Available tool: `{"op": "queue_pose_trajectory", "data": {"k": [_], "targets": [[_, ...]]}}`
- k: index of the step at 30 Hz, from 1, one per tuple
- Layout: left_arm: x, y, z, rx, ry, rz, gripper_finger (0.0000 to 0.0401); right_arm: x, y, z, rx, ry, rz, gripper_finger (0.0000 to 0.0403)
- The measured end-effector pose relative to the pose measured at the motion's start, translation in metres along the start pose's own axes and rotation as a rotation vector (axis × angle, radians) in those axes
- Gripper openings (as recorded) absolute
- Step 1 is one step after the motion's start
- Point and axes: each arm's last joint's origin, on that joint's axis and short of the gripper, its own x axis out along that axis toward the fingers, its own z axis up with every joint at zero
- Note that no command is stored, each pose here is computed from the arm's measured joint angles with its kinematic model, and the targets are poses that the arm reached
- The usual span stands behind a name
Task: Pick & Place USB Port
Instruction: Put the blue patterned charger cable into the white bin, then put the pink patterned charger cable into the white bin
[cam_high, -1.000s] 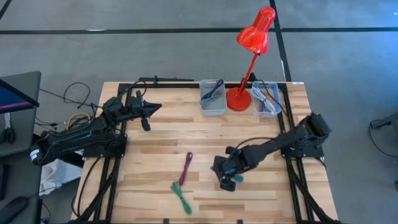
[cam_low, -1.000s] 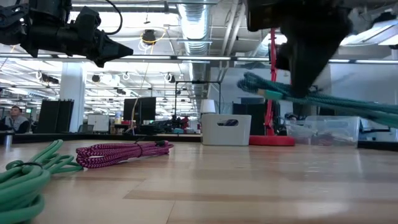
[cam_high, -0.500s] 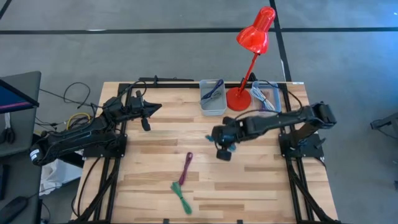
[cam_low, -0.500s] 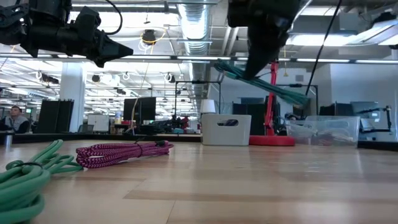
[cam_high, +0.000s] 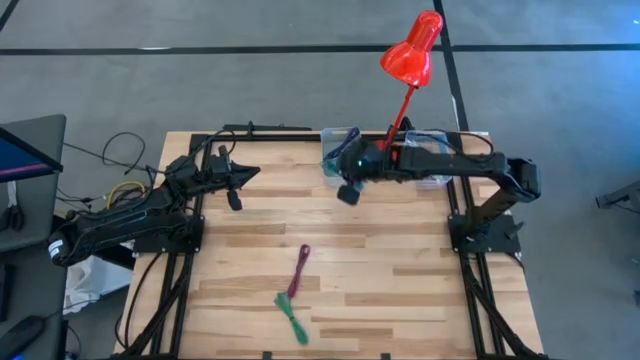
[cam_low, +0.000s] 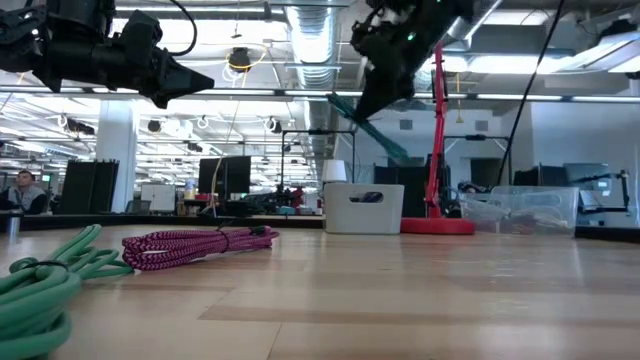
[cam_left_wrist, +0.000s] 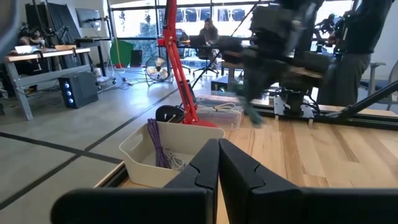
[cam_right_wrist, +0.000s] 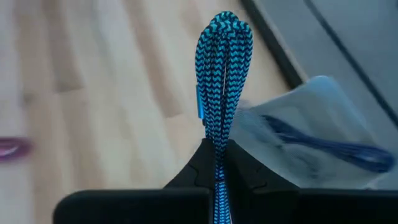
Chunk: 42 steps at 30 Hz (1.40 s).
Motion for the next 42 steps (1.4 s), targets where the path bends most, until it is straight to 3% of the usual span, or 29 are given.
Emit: {"op": "queue_pose_trajectory", "data": {"k": [11,18,25,32,37,42], "targets": [[0.000,0.000,0.000,0.000,0.000,-0.001,0.0011,0.032,-0.064,0.011,0.083,-0.124,-0.140,0.0001],[0.000,0.000,0.000,0.000,0.001,0.000,0.0011,0.087,-0.079,-0.014,0.091,0.024,-0.140,0.0001],[0.000,0.000,0.000,0.000,0.001,0.000,0.0011,0.112,-0.084,-0.026,0.094,0.069,-0.150,0.0005],[0.000,0.000,0.000,0.000,0.001,0.000,0.0011,0.106,-0.088,-0.023,0.071,0.072,-0.237,0.0086],[0.000,0.000,0.000,-0.003,0.001,0.000,0.0011,0.082,-0.086,-0.009,0.050,0.000,-0.257,0.0153],[0.002,-0.002,-0.002,-0.104,0.014,-0.070,0.0011,0.043,-0.078,0.004,0.041,-0.070,-0.247,0.0199]]}}
